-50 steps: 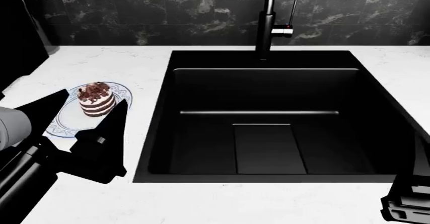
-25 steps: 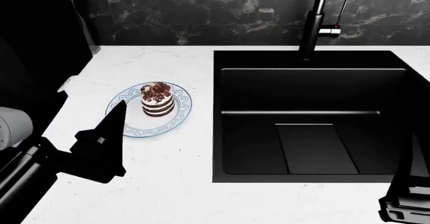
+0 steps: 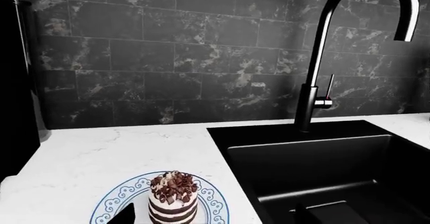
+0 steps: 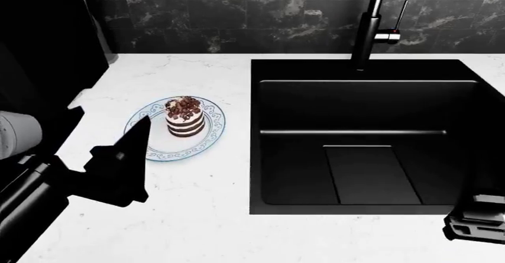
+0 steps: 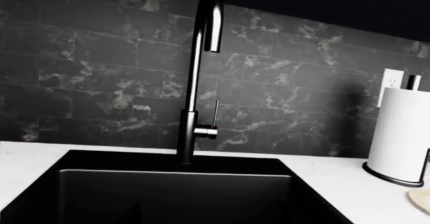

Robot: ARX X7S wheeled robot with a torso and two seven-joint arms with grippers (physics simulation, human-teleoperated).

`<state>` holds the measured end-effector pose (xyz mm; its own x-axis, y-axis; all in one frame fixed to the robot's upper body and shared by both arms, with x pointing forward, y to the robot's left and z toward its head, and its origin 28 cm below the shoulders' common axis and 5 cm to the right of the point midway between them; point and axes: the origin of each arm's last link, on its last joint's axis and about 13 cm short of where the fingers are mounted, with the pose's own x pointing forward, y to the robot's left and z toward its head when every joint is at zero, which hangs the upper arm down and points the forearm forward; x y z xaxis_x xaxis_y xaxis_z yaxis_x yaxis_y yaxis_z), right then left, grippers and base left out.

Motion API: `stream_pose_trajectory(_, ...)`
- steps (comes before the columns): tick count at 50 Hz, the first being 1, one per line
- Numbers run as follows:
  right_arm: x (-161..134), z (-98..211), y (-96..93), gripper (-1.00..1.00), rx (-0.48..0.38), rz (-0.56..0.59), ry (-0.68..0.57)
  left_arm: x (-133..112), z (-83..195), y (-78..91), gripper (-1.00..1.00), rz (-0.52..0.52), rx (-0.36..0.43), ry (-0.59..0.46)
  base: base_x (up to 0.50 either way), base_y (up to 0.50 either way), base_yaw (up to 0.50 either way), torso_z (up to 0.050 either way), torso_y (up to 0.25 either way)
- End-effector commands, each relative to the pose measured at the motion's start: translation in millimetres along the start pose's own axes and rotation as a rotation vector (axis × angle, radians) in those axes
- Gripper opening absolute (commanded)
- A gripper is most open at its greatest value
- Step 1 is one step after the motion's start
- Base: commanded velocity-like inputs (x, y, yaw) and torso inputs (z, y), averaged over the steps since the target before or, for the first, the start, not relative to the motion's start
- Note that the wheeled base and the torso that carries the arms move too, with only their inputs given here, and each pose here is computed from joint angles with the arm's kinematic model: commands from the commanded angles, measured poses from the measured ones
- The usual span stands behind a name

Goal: Move the dessert items from the plate to the tray.

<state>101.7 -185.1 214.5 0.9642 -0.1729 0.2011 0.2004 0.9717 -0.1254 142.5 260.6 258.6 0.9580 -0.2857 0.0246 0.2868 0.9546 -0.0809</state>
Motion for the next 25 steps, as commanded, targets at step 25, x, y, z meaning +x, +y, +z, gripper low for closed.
stream_pose_trajectory(25,19,65,-12.3,1.00,-0.049,0.192,0.202,35,33,13.6,1.00,-0.015,-0.027,0.127,0.00,0.00,0.00,0.000,0.000)
